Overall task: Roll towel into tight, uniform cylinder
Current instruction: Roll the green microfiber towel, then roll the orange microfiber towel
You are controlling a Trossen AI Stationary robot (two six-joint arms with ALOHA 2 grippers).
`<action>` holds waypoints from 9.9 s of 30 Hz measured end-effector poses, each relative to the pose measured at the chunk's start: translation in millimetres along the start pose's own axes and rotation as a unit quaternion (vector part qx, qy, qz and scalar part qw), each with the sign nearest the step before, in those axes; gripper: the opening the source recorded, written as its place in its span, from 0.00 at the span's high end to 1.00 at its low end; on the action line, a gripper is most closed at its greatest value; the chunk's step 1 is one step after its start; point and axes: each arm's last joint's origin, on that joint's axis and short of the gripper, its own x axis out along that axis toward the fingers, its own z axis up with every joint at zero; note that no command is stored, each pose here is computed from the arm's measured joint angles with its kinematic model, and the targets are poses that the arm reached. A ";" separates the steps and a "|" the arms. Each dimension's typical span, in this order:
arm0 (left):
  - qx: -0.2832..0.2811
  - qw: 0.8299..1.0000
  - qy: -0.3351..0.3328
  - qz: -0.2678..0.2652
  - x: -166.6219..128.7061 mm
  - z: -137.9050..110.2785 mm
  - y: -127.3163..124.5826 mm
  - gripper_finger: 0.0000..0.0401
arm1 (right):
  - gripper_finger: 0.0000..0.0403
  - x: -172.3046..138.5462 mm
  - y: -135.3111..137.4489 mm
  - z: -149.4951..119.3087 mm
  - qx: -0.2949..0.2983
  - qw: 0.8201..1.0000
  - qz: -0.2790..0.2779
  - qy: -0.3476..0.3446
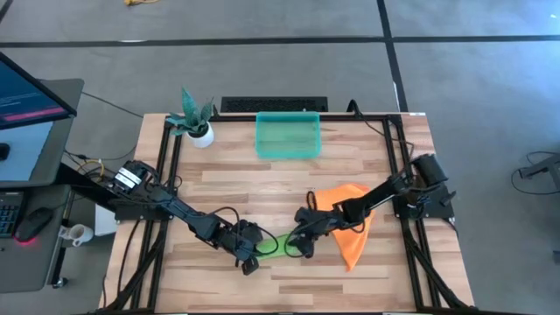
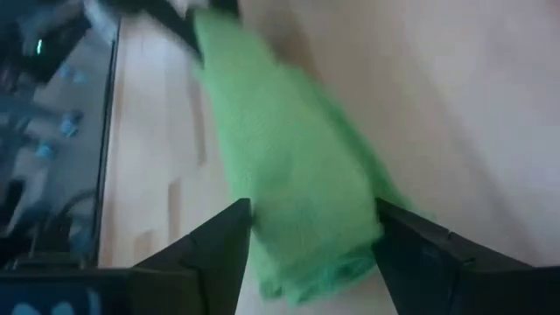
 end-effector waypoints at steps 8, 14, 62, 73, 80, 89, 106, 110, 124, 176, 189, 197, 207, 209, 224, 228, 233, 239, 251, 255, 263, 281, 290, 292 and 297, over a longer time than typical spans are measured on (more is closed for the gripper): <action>0.000 1.000 -0.001 0.001 0.0 0.0 0.1 0.90 | 0.38 20.1 -5.0 -5.2 0.003 0.996 0.048 0.079; 0.013 1.000 -0.005 0.005 0.0 0.4 0.3 0.90 | 0.45 21.2 -5.5 -3.8 0.004 0.994 0.044 0.105; 0.263 0.952 -0.044 0.151 -84.5 160.2 106.2 0.90 | 0.92 -92.8 -63.2 104.8 -0.108 0.990 -0.084 0.043; 0.253 0.959 -0.013 0.128 -111.6 184.3 123.3 0.90 | 0.91 -99.6 -66.9 124.2 -0.059 0.996 0.062 0.016; 0.289 0.949 0.007 0.126 -127.7 193.2 108.5 0.90 | 0.93 -97.7 -60.2 123.2 -0.058 0.995 0.084 0.017; 0.317 0.925 -0.009 0.208 -139.2 207.7 121.3 0.90 | 0.93 -117.8 -92.7 146.3 -0.071 0.996 0.041 -0.027; 0.282 0.921 -0.060 0.262 -115.8 245.1 210.4 0.90 | 0.93 -166.3 -143.6 193.5 -0.239 0.957 -0.155 -0.053; 0.283 0.920 -0.059 0.266 -105.5 248.2 223.8 0.90 | 0.92 -170.3 -161.4 195.0 -0.250 0.951 -0.178 -0.047; 0.256 0.940 -0.018 0.225 -86.2 239.8 247.1 0.90 | 0.93 -130.5 -218.4 177.5 -0.200 0.962 -0.180 0.039; 0.203 0.957 -0.009 0.206 -148.0 264.0 203.2 0.73 | 0.83 -123.6 -218.7 163.0 -0.166 0.965 -0.171 0.112; 0.245 0.944 -0.093 0.198 -97.4 224.7 181.9 0.73 | 0.43 -120.7 -203.5 160.9 -0.153 0.952 -0.203 0.171; 0.248 0.946 -0.105 0.182 -84.5 211.4 187.3 0.73 | 0.40 -130.7 -194.1 180.4 -0.142 0.952 -0.203 0.178; 0.270 0.945 -0.076 0.170 -67.0 187.3 180.6 0.73 | 0.43 -170.5 -150.1 186.7 -0.134 0.955 -0.170 0.200; 0.276 0.943 -0.075 0.172 -66.0 186.5 177.8 0.73 | 0.43 -178.6 -136.8 188.6 -0.138 0.964 -0.146 0.171; 0.271 0.929 -0.028 0.249 -64.9 179.0 182.1 0.73 | 0.48 -121.3 -130.8 153.8 -0.181 0.964 -0.130 0.146; 0.269 0.924 -0.016 0.270 -65.2 176.9 183.1 0.73 | 0.55 -107.2 -145.7 146.7 -0.158 0.960 -0.152 0.175; 0.268 0.925 -0.006 0.270 -65.0 175.0 183.3 0.73 | 0.66 -102.1 -158.7 144.2 -0.140 0.952 -0.200 0.187; 0.267 0.925 -0.007 0.270 -65.0 175.2 183.3 0.73 | 0.78 -108.4 -172.1 152.2 -0.127 0.951 -0.235 0.155; 0.253 0.929 -0.014 0.270 -63.7 174.2 178.8 0.73 | 0.85 -126.6 -159.1 154.6 -0.096 0.956 -0.236 0.148; 0.248 0.933 -0.021 0.260 -60.4 171.8 167.8 0.73 | 0.85 -140.0 -128.9 149.3 -0.117 0.958 -0.221 0.137; 0.272 0.935 -0.043 0.225 -50.2 160.9 126.3 0.73 | 0.85 -159.2 -81.4 92.5 -0.108 0.965 -0.228 0.072; 0.296 0.931 -0.178 0.118 -42.8 143.6 38.8 0.73 | 0.85 -151.1 23.9 -1.2 -0.035 0.982 -0.179 -0.047; 0.316 0.923 -0.208 0.075 -43.8 130.6 8.8 0.73 | 0.85 -128.8 72.2 -47.2 -0.033 0.981 -0.183 -0.065; 0.317 0.922 -0.209 0.071 -43.8 129.1 6.4 0.73 | 0.85 -121.4 82.9 -51.7 -0.041 0.980 -0.185 -0.066; 0.320 0.923 -0.203 0.067 -43.4 124.8 2.7 0.73 | 0.85 -103.7 107.5 -53.8 -0.062 0.977 -0.197 -0.047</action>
